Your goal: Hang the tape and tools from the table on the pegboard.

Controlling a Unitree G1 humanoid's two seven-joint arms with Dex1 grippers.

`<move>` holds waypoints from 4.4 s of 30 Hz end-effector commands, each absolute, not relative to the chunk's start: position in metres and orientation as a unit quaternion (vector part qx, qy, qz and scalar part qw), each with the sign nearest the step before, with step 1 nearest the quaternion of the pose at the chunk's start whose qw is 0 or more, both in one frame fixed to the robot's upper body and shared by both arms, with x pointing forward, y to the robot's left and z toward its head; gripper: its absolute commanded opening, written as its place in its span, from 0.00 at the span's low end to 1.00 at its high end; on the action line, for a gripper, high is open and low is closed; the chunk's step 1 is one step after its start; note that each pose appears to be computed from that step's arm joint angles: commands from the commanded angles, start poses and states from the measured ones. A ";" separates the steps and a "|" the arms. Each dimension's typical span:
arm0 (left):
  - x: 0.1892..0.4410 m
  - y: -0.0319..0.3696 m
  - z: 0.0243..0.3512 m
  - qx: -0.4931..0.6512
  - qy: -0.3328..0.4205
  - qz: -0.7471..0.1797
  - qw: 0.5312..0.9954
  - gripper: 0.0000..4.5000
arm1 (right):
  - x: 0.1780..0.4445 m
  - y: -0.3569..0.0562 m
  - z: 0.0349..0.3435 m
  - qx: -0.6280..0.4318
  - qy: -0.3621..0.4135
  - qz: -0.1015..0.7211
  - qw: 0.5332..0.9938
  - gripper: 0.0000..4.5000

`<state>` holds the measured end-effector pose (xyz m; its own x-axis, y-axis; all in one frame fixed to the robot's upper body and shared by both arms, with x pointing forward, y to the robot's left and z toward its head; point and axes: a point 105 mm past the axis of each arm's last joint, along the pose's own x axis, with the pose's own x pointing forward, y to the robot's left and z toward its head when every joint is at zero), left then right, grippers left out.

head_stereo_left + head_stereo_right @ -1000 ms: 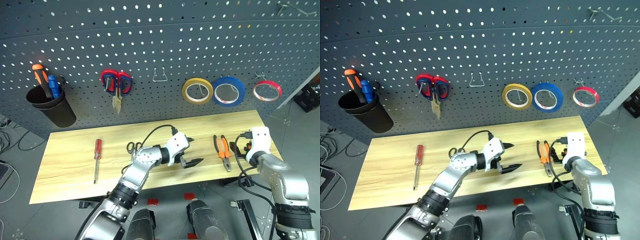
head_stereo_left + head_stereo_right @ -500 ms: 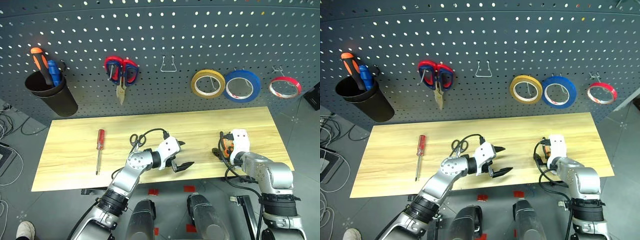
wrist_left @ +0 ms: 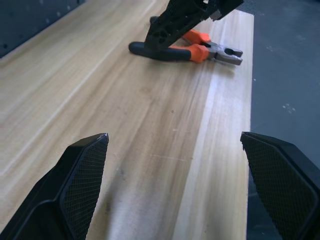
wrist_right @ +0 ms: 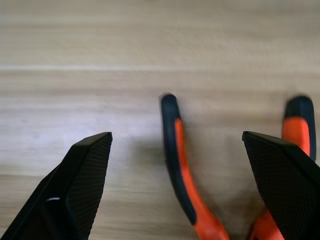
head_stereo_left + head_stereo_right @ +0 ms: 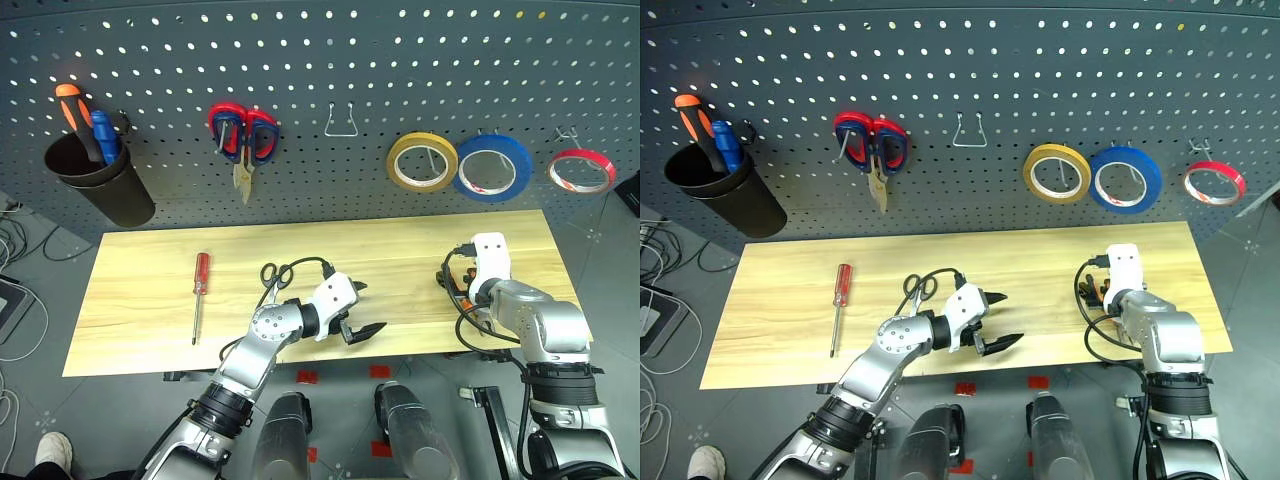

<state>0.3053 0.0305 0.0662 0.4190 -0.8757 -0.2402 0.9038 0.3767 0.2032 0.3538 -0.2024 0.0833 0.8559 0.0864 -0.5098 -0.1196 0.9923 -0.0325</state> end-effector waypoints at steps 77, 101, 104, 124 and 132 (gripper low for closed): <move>0.309 0.030 0.076 0.135 0.031 -0.526 0.839 1.00 | 0.325 -0.236 0.046 -0.189 0.376 0.215 0.881 0.54; 0.281 0.054 0.129 0.053 -0.022 -0.489 0.870 1.00 | 0.318 -0.193 0.134 -0.211 0.179 0.257 0.926 0.54; 0.274 0.064 0.141 0.020 -0.029 -0.459 0.888 1.00 | 0.308 -0.181 0.149 -0.152 0.126 0.245 0.949 0.54; 0.279 0.103 0.178 -0.001 -0.066 -0.318 0.946 1.00 | 0.325 -0.074 0.256 0.031 -0.217 0.230 0.948 0.54; 0.306 0.096 0.187 0.001 -0.091 -0.298 0.950 1.00 | 0.351 -0.058 0.289 0.033 -0.314 0.184 0.931 0.54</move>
